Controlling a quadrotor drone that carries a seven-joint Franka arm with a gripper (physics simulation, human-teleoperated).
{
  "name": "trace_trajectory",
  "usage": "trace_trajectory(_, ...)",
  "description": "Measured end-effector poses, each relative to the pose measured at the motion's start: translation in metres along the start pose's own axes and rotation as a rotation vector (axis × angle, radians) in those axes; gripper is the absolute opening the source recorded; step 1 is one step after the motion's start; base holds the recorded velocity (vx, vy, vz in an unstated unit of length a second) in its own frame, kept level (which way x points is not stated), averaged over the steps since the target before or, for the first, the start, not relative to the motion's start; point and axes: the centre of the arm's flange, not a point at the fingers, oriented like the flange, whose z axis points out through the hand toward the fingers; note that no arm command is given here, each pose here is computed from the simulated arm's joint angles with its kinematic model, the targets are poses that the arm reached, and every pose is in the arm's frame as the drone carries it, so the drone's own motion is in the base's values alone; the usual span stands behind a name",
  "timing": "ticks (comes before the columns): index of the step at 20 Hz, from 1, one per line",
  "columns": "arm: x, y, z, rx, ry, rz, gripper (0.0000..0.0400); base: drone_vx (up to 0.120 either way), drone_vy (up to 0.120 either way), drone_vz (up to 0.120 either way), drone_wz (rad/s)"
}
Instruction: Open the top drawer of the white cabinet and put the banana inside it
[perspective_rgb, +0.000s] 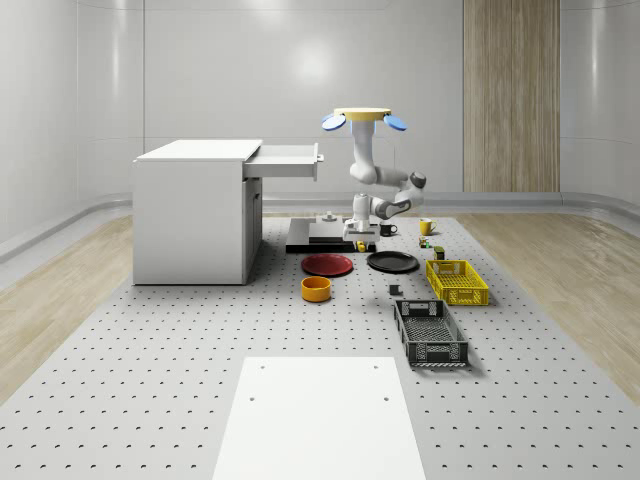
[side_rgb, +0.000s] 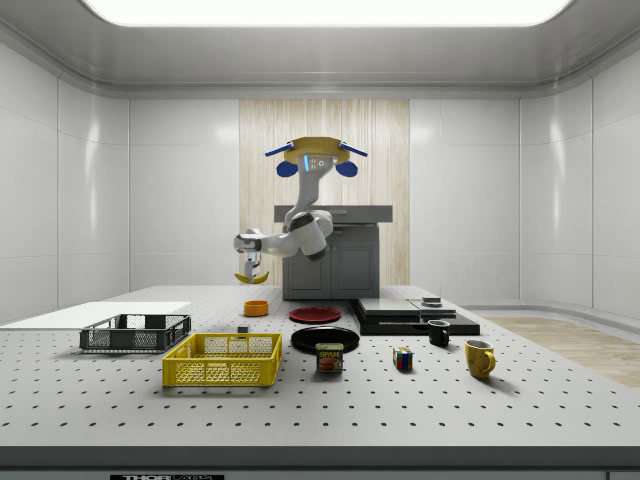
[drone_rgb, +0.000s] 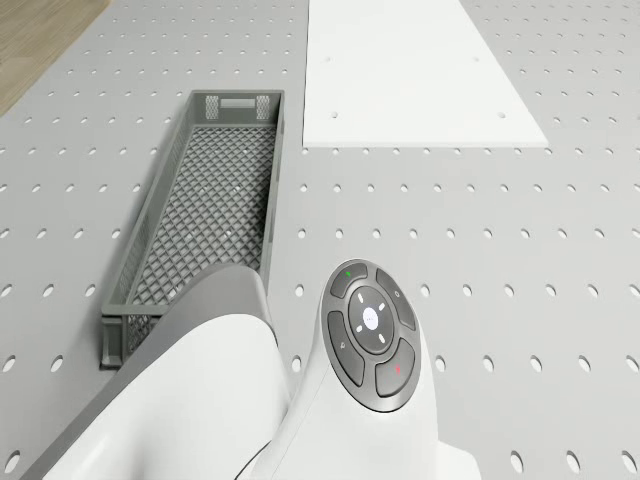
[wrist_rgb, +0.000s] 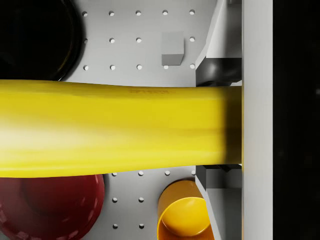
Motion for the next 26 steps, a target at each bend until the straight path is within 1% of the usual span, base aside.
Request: trace_trajectory(26, 0.0000, 0.0000, -0.0001, 0.000, 0.000, 0.000, 0.0197, -0.120, 0.000, 0.120, 0.000)
